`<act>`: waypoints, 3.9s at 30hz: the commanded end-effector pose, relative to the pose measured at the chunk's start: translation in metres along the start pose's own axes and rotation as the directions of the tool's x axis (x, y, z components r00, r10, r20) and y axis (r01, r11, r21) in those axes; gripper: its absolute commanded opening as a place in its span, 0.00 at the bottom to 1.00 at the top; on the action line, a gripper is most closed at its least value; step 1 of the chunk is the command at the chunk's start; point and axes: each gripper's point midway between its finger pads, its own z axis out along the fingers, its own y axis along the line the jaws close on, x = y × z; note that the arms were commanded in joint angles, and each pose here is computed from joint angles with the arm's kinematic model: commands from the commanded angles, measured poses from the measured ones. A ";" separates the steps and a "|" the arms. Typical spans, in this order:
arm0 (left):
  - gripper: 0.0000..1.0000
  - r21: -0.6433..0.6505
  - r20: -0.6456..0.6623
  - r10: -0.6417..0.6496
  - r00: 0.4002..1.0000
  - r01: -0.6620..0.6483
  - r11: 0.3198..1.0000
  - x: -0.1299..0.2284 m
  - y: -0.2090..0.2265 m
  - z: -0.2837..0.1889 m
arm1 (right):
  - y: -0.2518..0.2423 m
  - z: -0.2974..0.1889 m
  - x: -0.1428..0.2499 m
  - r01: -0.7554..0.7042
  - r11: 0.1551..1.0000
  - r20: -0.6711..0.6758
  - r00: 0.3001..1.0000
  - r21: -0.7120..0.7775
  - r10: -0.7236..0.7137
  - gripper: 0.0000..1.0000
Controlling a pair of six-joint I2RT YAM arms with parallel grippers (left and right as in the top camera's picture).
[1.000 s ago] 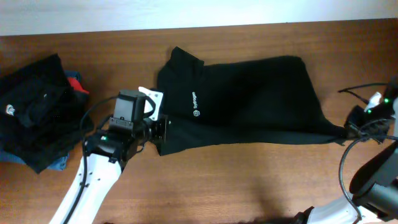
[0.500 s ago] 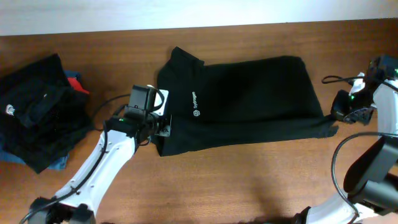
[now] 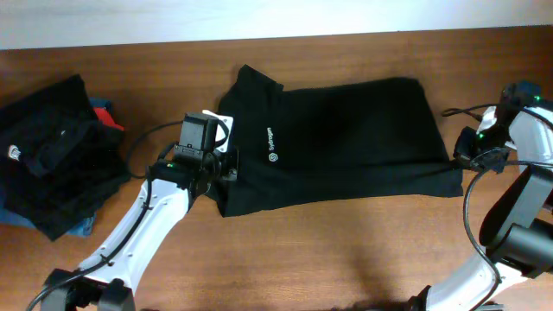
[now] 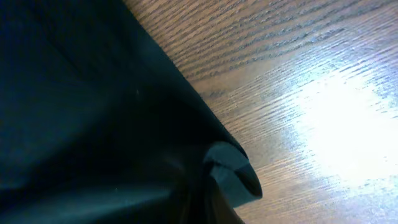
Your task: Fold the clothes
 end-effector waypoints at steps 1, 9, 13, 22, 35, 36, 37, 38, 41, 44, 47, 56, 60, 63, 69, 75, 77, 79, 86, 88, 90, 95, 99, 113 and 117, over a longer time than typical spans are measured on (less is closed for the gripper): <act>0.12 -0.058 0.003 -0.004 1.000 0.004 0.998 -0.004 0.011 0.005 | 0.004 0.005 -0.005 0.020 1.000 0.002 1.000 0.007 -0.020 0.08; 0.12 -0.084 0.020 -0.002 1.000 0.004 0.996 -0.008 0.017 0.021 | 0.023 0.007 -0.011 0.071 0.997 0.032 0.997 0.005 -0.071 0.08; 0.12 -0.144 0.049 0.001 0.999 0.007 0.990 -0.015 0.028 0.026 | 0.029 0.007 -0.012 0.086 0.996 0.039 0.996 0.004 -0.086 0.08; 0.12 -0.193 0.121 0.008 0.993 0.016 0.981 -0.032 0.036 0.025 | 0.030 0.007 -0.018 0.081 0.997 0.065 0.995 0.002 -0.081 0.08; 0.13 -0.234 0.090 -0.092 0.992 0.111 0.966 -0.021 0.063 0.021 | 0.028 0.007 -0.022 0.081 0.997 0.077 0.994 0.013 -0.082 0.37; 0.14 -0.213 0.068 -0.111 0.991 0.123 0.969 -0.016 0.065 0.021 | 0.028 0.007 -0.021 0.081 0.997 0.076 0.994 0.013 -0.082 0.38; 0.13 -0.195 0.044 -0.131 0.990 0.137 0.971 -0.010 0.068 0.021 | 0.028 0.007 -0.021 0.081 0.997 0.075 0.994 0.013 -0.082 0.39; 0.13 -0.180 0.020 -0.150 0.988 0.151 0.972 -0.004 0.070 0.021 | 0.028 0.007 -0.021 0.081 0.997 0.073 0.994 0.013 -0.082 0.40; 0.14 -0.177 -0.021 -0.192 0.981 0.186 0.966 0.007 0.082 0.023 | 0.028 0.007 -0.019 0.080 0.997 0.066 0.995 0.013 -0.081 0.40; 0.13 -0.172 -0.051 -0.203 0.978 0.192 0.966 0.015 0.086 0.031 | 0.028 0.007 -0.017 0.080 0.997 0.057 0.995 0.013 -0.081 0.40; 0.13 -0.123 -0.069 -0.202 0.977 0.193 0.973 0.018 0.079 0.045 | 0.027 0.007 -0.013 0.079 0.997 0.042 0.996 0.015 -0.079 0.40; 0.13 -0.108 -0.101 -0.174 0.980 0.163 0.981 0.032 0.084 0.085 | 0.026 0.008 -0.007 0.077 0.997 0.020 0.997 0.016 -0.078 0.40; 0.13 -0.171 -0.043 -0.170 0.985 0.160 0.972 0.024 0.101 0.097 | 0.026 0.008 -0.005 0.077 0.997 0.009 0.997 0.017 -0.077 0.40; 0.13 -0.253 0.000 -0.213 0.977 0.206 0.945 0.022 0.121 0.098 | 0.026 0.008 -0.003 0.076 0.997 0.001 0.997 0.017 -0.076 0.40; 0.13 -0.331 0.076 -0.367 0.927 0.371 0.868 0.023 0.155 0.090 | 0.026 0.008 -0.002 0.076 0.997 -0.002 0.997 0.018 -0.076 0.41; 0.13 -0.322 0.069 -0.430 0.900 0.428 0.844 0.029 0.157 0.089 | 0.026 0.008 -0.002 0.076 0.997 -0.003 0.997 0.018 -0.076 0.41; 0.13 -0.271 0.045 -0.410 0.911 0.407 0.873 0.026 0.148 0.091 | 0.026 0.008 -0.002 0.076 0.997 -0.003 0.997 0.018 -0.076 0.41; 0.14 -0.212 0.026 -0.378 0.926 0.374 0.903 0.019 0.137 0.090 | 0.026 0.008 -0.002 0.078 0.997 -0.004 0.997 0.018 -0.078 0.41; 0.33 -0.197 0.067 -0.278 0.958 0.286 0.938 -0.031 0.126 0.033 | 0.025 0.009 0.000 0.084 0.996 -0.010 0.996 0.018 -0.084 0.43; 0.35 -0.193 0.080 -0.261 0.962 0.272 0.943 -0.043 0.120 0.007 | 0.025 0.009 0.000 0.086 0.996 -0.009 0.996 0.018 -0.086 0.43; 0.36 -0.188 0.072 -0.263 0.962 0.272 0.944 -0.045 0.113 -0.018 | 0.025 0.009 0.000 0.086 0.996 -0.009 0.996 0.018 -0.086 0.43; 0.28 -0.172 -0.052 -0.292 0.955 0.279 0.945 -0.013 0.096 -0.042 | 0.025 0.009 0.000 0.086 0.996 -0.009 0.996 0.018 -0.086 0.43; 0.21 -0.172 -0.151 -0.314 0.937 0.288 0.942 0.014 0.091 -0.034 | 0.025 0.009 0.000 0.086 0.996 -0.010 0.996 0.018 -0.086 0.43; 0.36 -0.095 -0.303 -0.341 0.890 0.328 0.940 0.051 0.082 0.026 | 0.025 0.009 0.002 0.085 0.996 -0.018 0.996 0.018 -0.085 0.44; 0.34 -0.094 -0.300 -0.340 0.891 0.328 0.940 0.051 0.083 0.031 | 0.025 0.009 0.002 0.086 0.996 -0.017 0.996 0.018 -0.085 0.44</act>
